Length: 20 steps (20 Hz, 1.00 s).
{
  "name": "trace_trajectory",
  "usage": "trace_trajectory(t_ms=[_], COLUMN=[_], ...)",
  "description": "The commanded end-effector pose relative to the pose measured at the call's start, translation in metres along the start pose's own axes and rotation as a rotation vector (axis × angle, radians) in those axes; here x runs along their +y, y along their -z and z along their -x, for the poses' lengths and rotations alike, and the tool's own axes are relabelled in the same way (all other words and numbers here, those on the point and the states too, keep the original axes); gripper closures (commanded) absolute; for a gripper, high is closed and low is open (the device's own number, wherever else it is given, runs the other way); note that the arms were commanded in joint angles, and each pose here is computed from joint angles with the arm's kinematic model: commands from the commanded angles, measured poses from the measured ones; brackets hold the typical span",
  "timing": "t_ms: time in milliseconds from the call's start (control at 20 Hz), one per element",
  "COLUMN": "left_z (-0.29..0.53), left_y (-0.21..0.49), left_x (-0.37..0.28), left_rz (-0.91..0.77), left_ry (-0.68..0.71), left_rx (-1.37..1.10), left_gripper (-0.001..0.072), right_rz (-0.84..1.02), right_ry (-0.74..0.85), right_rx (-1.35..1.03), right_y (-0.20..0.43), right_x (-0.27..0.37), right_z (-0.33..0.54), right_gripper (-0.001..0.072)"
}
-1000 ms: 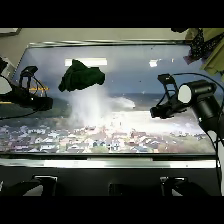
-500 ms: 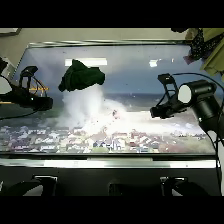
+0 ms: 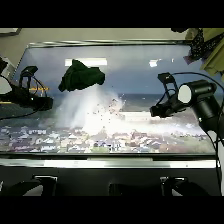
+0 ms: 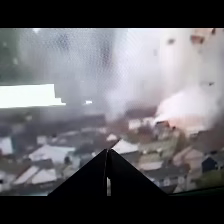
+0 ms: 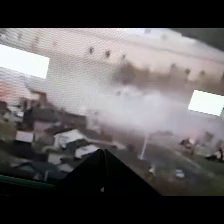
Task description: Fold the clothes and pants, and hang the long-sleeved shirts on hangers.
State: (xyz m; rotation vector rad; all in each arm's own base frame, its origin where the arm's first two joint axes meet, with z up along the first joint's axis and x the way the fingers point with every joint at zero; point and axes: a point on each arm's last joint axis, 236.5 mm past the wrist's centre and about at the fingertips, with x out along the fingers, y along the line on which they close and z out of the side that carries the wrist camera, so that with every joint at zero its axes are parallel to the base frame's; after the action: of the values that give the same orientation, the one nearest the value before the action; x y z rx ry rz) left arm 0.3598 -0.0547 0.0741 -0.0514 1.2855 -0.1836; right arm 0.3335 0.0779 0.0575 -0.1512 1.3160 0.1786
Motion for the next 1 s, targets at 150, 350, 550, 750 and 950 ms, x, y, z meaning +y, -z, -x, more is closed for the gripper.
trace_trajectory(t_ms=[150,350,550,750,950], left_z=[0.0,0.006,-0.039,-0.14,-0.21], left_y=[-0.007,-0.068,-0.139,-0.186,-0.211], left_x=[0.001,0.003,0.012,0.034,0.045], left_rz=[-0.001,0.072,0.116,0.124,0.176], left_ry=[-0.003,-0.003,-0.006,-0.034,-0.03], left_rx=[-0.029,-0.267,-0.312,-0.256,-0.26], left_gripper=[0.0372,-0.0013,-0.0013,-0.0013,-0.0013], right_rz=[0.001,0.0,0.0,0.0,0.0], right_ry=[-0.002,-0.002,-0.002,-0.002,-0.002], right_rx=[-0.001,0.0,0.002,-0.011,-0.029], right_y=[0.0,0.0,0.0,-0.002,-0.007], right_x=[0.001,0.001,0.001,0.001,0.001], right_z=[0.0,0.0,0.0,0.0,0.0], right_gripper=[0.0677,0.0677,0.0676,0.0675,0.0526])
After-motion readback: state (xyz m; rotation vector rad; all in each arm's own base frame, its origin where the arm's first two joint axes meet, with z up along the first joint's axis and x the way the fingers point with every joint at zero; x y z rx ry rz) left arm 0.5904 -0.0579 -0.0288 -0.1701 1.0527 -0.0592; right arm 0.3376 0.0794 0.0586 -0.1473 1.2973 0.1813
